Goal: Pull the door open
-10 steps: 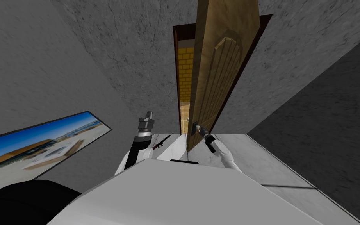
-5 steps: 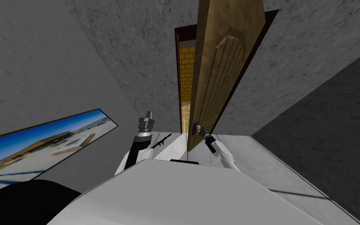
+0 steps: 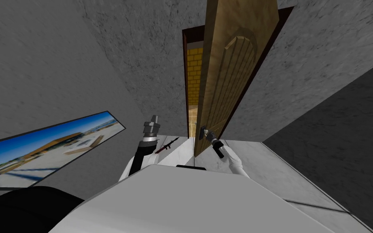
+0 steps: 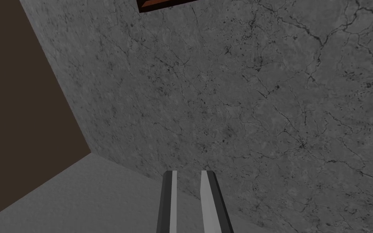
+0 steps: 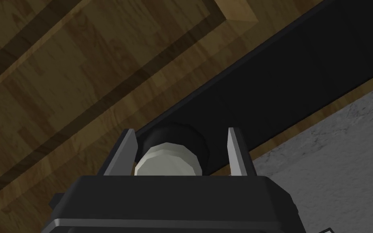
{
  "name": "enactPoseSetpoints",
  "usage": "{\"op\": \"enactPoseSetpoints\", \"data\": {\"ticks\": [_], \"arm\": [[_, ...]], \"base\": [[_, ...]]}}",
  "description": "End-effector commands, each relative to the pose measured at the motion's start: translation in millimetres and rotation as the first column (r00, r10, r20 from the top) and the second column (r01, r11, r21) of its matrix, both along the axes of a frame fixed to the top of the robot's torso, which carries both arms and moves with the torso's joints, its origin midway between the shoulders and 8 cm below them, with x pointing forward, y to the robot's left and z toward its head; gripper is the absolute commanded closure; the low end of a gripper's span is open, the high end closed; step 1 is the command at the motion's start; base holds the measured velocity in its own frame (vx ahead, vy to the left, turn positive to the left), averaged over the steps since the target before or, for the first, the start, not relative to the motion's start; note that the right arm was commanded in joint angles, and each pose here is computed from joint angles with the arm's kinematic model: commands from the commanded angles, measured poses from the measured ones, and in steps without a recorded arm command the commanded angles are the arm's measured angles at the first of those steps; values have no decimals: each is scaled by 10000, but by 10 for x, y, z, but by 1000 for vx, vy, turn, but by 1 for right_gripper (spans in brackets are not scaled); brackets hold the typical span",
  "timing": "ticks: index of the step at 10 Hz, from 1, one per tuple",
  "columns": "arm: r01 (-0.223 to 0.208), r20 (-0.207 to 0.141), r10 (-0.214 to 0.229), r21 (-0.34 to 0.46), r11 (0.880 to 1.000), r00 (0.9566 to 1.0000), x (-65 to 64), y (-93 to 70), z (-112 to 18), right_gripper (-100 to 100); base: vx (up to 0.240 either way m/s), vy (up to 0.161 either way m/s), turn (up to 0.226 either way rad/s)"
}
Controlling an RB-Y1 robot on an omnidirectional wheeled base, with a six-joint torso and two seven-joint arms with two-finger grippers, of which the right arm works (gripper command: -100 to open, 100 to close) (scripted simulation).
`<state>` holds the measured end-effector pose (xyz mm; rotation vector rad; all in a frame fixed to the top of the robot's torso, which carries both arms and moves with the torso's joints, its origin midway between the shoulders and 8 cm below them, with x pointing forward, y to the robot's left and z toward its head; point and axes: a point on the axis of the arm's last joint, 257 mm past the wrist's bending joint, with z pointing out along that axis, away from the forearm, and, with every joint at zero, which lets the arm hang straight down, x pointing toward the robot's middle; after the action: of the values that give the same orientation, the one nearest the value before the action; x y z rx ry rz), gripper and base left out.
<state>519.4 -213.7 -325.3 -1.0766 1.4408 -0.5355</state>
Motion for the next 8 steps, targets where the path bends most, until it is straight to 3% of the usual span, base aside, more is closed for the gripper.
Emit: {"op": "enactPoseSetpoints", "data": {"ticks": [1,3,5,7,8], "arm": [[-18,-290,36,646,9979,9996,-70,78,-79,100],[184,-448,-115,1569,9874,9989,-67,80,-54,100],[397,-619,-250,2495,9676,9978,-64,81,-26,100],[614,-798,-363,3396,9386,9962,-61,80,2,100],[737,-900,-417,3886,9184,9951,-59,78,19,100]], "base": [[-36,-38,101],[-52,-68,133],[-66,-79,141],[-69,-72,124],[-60,-78,143]]}}
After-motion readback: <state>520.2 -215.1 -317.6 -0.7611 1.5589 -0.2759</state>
